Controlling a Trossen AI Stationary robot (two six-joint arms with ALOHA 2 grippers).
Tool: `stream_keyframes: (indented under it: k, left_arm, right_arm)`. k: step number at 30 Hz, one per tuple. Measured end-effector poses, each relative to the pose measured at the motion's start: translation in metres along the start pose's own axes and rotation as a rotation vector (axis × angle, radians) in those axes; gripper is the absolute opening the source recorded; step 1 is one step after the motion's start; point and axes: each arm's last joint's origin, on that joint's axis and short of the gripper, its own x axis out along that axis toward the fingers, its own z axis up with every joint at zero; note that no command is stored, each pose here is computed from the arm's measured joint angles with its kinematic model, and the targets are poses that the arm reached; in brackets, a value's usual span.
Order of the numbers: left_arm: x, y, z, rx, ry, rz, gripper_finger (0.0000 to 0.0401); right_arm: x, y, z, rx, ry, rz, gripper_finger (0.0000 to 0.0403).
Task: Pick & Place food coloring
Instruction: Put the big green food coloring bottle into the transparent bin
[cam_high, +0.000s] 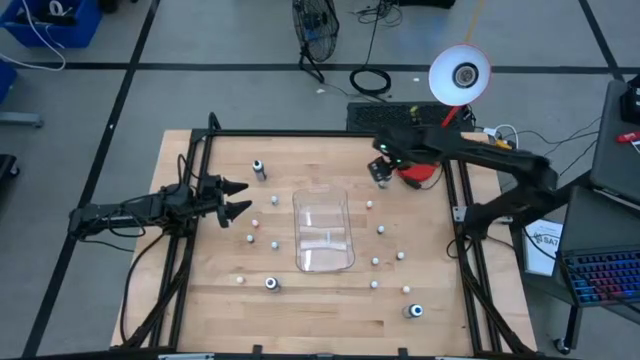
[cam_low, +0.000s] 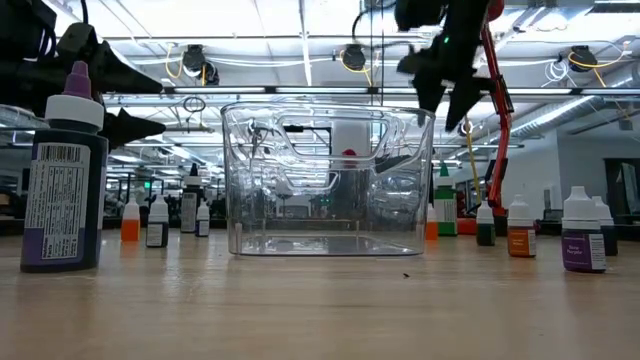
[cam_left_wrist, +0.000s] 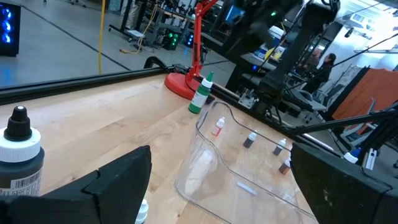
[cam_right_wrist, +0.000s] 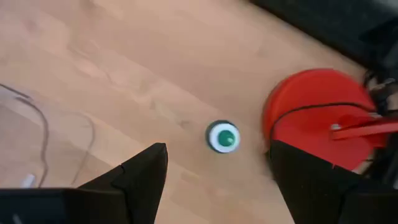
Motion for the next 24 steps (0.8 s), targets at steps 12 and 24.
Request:
stream_keyframes:
  k: [12,24]
  left_arm:
    - [0.0,0.0,0.0,0.0,0.0,0.0,0.0379]
    - [0.0,0.0,0.0,0.0,0.001,0.001,0.0379]
  right_arm:
    - [0.069,0.001,0.015,-0.055,0.201,-0.153,0.0267]
    - [0.095,0.008,0.011,-0.083,0.3,-0.15,0.0267]
